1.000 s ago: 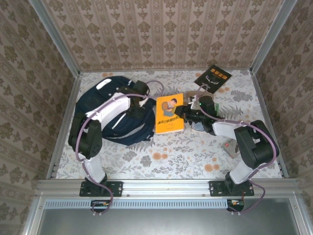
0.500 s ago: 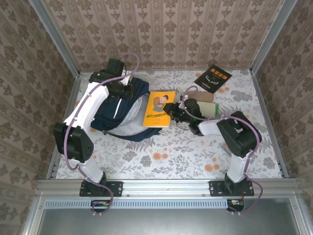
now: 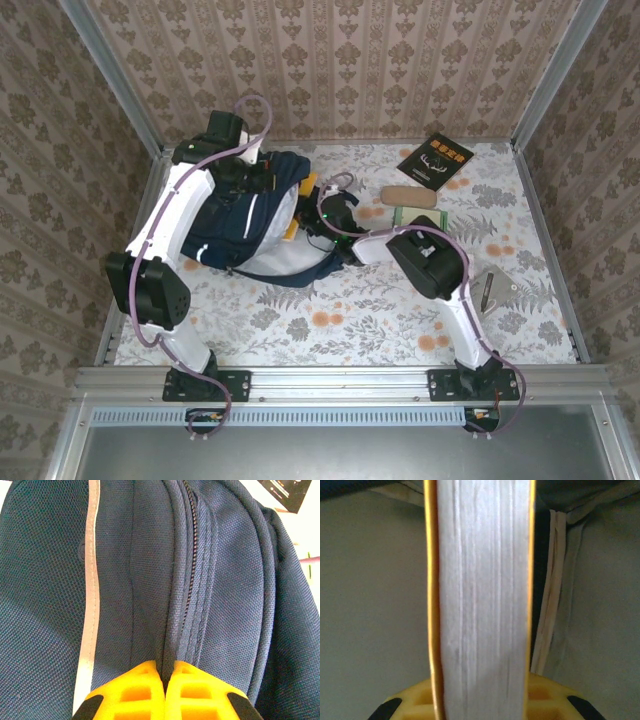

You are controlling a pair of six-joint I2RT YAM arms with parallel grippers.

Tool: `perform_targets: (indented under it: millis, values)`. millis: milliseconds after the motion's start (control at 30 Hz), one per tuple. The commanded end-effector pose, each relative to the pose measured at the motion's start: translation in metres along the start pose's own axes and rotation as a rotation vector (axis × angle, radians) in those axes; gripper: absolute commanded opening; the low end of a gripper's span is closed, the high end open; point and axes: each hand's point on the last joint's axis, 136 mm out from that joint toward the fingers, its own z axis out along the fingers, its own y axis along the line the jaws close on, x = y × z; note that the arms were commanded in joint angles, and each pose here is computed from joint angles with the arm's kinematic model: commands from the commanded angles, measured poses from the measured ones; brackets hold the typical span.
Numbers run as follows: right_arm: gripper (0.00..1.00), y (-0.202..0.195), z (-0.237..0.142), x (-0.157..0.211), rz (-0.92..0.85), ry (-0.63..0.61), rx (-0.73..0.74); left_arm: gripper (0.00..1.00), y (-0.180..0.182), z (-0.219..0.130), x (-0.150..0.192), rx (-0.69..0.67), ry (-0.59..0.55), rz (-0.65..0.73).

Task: Pack books, pencil case, and school supplies into a backpack

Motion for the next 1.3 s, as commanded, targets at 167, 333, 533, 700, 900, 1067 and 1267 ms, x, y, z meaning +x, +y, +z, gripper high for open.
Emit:
perform_targets:
  millis: [167,333,533,700,900,1067,1267]
  values:
    - [0.0,0.02,0.06,-0.008,0.062,-0.154,-0.023,0.0,-0.032,-0.019,-0.022,0.129,-0.09,0.027]
    - [0.03,0.003,0.083,0.0,0.003,-0.144,0.108,0.0,-0.031,-0.015,-0.018,0.135,-0.077,0.023]
    - [0.39,0.001,0.098,0.016,0.041,-0.003,0.122,0.0,-0.028,-0.015,-0.017,0.125,-0.079,0.023]
    - [0.61,0.02,0.065,0.008,-0.063,-0.018,0.145,0.0,-0.021,-0.017,-0.019,0.118,-0.088,0.015]
    - [0.66,0.022,0.029,-0.002,-0.055,0.011,0.173,0.0,-0.013,-0.017,-0.022,0.111,-0.098,-0.001]
    - [0.65,0.025,-0.002,-0.007,-0.028,0.01,0.173,0.0,-0.004,-0.015,-0.023,0.095,-0.095,-0.017]
    - [0.63,0.02,-0.053,-0.015,-0.088,0.055,0.238,0.0,0.008,-0.008,-0.014,0.062,-0.059,-0.014]
